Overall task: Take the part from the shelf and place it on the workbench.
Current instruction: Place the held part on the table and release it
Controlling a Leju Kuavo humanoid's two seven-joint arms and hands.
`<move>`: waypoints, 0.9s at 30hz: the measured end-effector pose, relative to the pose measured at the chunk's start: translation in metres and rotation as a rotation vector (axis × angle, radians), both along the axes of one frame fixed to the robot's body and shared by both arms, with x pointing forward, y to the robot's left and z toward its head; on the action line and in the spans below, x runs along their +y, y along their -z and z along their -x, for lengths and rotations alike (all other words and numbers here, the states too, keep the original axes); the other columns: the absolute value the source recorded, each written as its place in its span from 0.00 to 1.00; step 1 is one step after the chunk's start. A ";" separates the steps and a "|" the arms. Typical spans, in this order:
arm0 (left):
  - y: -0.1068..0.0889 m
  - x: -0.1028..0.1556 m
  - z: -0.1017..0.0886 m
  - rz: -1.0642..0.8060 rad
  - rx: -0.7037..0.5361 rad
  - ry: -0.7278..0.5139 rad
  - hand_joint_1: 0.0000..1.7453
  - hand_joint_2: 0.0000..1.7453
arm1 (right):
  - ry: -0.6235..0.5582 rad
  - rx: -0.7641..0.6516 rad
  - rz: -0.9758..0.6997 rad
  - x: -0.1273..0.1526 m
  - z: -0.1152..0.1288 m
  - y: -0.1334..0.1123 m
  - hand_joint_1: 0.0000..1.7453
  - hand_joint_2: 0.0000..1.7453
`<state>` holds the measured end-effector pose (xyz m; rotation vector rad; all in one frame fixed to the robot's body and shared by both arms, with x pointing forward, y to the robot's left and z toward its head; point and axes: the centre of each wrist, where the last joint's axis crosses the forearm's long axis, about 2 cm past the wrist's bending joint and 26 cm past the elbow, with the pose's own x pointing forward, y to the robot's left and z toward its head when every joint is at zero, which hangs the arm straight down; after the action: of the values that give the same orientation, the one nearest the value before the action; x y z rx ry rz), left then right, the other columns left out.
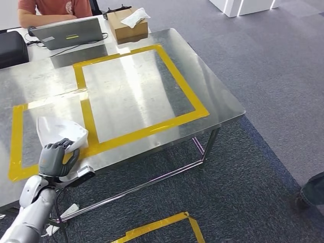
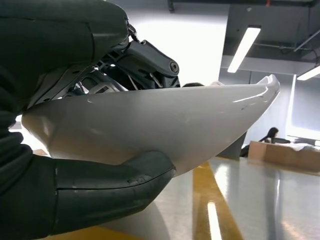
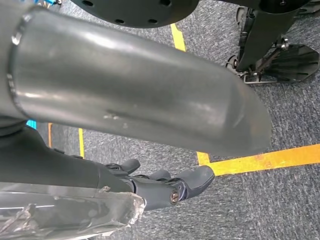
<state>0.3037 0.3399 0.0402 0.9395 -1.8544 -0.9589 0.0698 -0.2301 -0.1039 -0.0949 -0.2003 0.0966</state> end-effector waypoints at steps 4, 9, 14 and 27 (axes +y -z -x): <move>-0.003 -0.011 0.000 0.005 -0.018 0.041 1.00 1.00 | -0.004 0.000 0.000 0.000 0.000 0.000 0.00 0.00; -0.005 -0.019 0.001 0.004 -0.031 0.069 0.75 1.00 | -0.006 -0.001 0.000 0.000 -0.001 0.000 0.00 0.00; -0.007 -0.026 0.002 -0.018 -0.057 0.095 0.00 1.00 | -0.007 -0.001 0.000 0.000 -0.001 0.000 0.00 0.00; -0.008 -0.031 0.002 -0.013 -0.033 0.117 0.00 0.00 | -0.008 0.000 -0.001 0.000 -0.001 0.000 0.00 0.00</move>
<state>0.3022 0.3094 0.0485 0.8668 -1.9507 -1.0332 0.0708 -0.2300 -0.1037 -0.0934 -0.2007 0.1041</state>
